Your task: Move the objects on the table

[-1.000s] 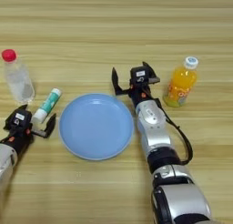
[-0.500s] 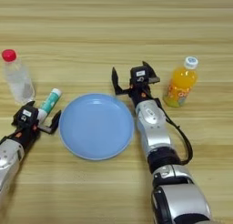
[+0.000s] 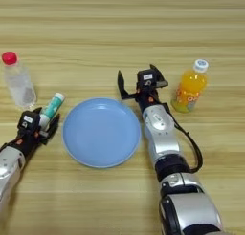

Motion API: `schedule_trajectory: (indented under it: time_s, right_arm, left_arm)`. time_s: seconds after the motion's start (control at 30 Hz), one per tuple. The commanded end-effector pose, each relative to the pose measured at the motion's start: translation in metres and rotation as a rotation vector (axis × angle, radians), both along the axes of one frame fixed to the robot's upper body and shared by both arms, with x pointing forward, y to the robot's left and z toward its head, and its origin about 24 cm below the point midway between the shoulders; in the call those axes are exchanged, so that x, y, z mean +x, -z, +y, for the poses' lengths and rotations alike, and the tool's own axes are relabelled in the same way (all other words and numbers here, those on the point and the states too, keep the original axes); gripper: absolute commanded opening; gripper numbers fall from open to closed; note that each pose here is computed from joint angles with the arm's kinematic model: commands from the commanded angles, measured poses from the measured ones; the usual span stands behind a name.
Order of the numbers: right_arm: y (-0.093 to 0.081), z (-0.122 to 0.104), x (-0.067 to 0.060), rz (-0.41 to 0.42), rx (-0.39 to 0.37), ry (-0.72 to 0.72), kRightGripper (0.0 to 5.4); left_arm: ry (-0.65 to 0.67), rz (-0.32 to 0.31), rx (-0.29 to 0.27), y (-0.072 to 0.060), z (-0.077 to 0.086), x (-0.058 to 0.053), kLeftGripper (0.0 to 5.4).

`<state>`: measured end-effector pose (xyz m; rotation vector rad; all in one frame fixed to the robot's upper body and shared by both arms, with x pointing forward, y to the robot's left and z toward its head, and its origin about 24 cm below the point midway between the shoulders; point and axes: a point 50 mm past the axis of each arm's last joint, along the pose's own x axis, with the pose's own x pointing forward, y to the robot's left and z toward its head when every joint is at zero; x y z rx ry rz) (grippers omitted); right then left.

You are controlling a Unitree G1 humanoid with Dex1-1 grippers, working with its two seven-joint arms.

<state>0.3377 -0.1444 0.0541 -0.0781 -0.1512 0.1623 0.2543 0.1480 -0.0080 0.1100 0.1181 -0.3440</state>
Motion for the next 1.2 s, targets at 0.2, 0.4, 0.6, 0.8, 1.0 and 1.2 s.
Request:
schedule_trajectory:
  time_s: [0.2,0.4,0.6,0.8,1.0,1.2]
  right_arm:
    - [-0.007,0.001,0.003,-0.018,-0.002,0.002,5.4]
    - [-0.006,0.001,0.003,-0.018,-0.002,0.003,5.4]
    - [-0.006,0.001,0.003,-0.017,-0.002,0.002,5.4]
    - [-0.006,0.001,0.004,-0.015,-0.002,0.002,5.4]
    - [-0.006,0.002,0.004,-0.015,-0.002,0.002,5.4]
    - [-0.006,0.002,0.004,-0.014,-0.002,0.001,5.4]
  left_arm:
    - [-0.018,0.06,0.001,0.011,0.005,-0.01,1.97]
    - [-0.017,0.033,-0.009,0.004,0.003,-0.011,1.64]
    - [-0.018,-0.022,-0.027,-0.009,0.002,-0.01,1.64]
    - [-0.018,-0.129,-0.098,-0.034,-0.001,-0.01,1.64]
    - [0.043,-0.192,-0.128,-0.055,-0.011,-0.015,1.64]
    - [0.103,-0.164,-0.185,-0.067,-0.024,-0.018,1.64]
